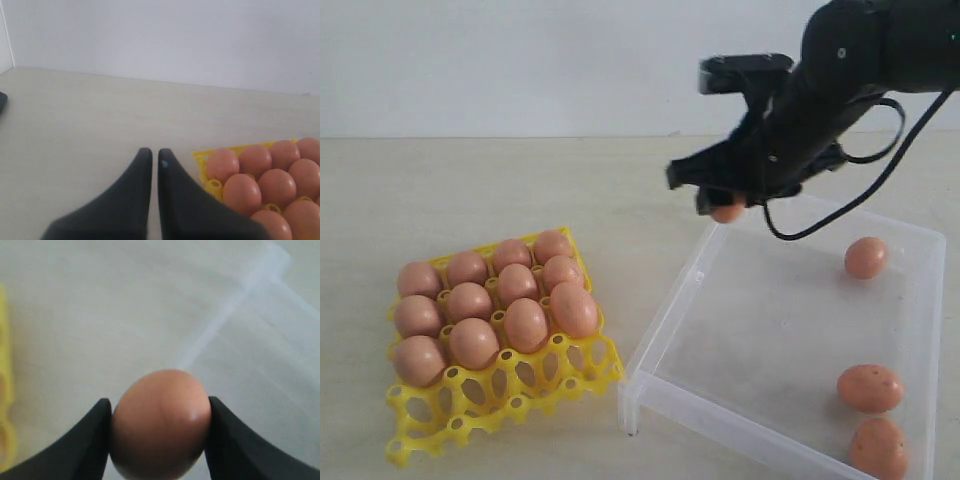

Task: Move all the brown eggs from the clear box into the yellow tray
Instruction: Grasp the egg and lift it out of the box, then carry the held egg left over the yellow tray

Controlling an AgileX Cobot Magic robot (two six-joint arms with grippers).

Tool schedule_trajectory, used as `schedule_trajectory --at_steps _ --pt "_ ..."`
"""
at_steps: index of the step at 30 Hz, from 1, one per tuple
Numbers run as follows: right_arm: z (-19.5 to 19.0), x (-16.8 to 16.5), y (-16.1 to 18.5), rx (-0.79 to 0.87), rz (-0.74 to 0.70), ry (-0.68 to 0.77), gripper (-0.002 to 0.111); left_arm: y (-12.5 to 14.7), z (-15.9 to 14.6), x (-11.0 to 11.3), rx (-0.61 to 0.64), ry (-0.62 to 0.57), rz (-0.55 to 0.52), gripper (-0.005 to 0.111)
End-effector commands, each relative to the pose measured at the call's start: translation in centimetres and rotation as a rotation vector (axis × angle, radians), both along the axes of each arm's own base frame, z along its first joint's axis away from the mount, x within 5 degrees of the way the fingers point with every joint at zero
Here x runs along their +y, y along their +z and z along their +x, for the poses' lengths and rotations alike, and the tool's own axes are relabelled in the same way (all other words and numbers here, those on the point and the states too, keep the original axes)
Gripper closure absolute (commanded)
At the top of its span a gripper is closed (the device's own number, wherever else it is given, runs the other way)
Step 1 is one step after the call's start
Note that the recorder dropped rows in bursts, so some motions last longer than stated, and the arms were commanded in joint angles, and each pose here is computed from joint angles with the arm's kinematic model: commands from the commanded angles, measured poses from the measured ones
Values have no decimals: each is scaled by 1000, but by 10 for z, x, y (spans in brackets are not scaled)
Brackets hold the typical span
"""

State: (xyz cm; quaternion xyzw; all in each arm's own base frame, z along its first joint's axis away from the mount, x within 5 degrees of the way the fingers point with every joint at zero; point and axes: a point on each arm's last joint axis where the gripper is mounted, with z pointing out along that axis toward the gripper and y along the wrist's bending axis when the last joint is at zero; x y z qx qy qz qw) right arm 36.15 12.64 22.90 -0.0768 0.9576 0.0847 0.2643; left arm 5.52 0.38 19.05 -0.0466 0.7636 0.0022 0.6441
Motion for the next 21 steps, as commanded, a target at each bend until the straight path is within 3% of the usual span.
schedule_trajectory --at_steps 1,6,10,15,21 --pt "-15 61 33 -264 131 132 108 0 0 0 -4 3 2 103" --pt "-43 133 61 -595 288 327 108 0 0 0 -4 3 2 103" --pt "-70 172 75 -747 434 408 108 0 0 0 -4 3 2 103" --pt "-99 206 65 -665 549 435 108 0 0 0 -4 3 2 103" --pt "-112 226 38 -586 525 486 108 0 0 0 -4 3 2 103"
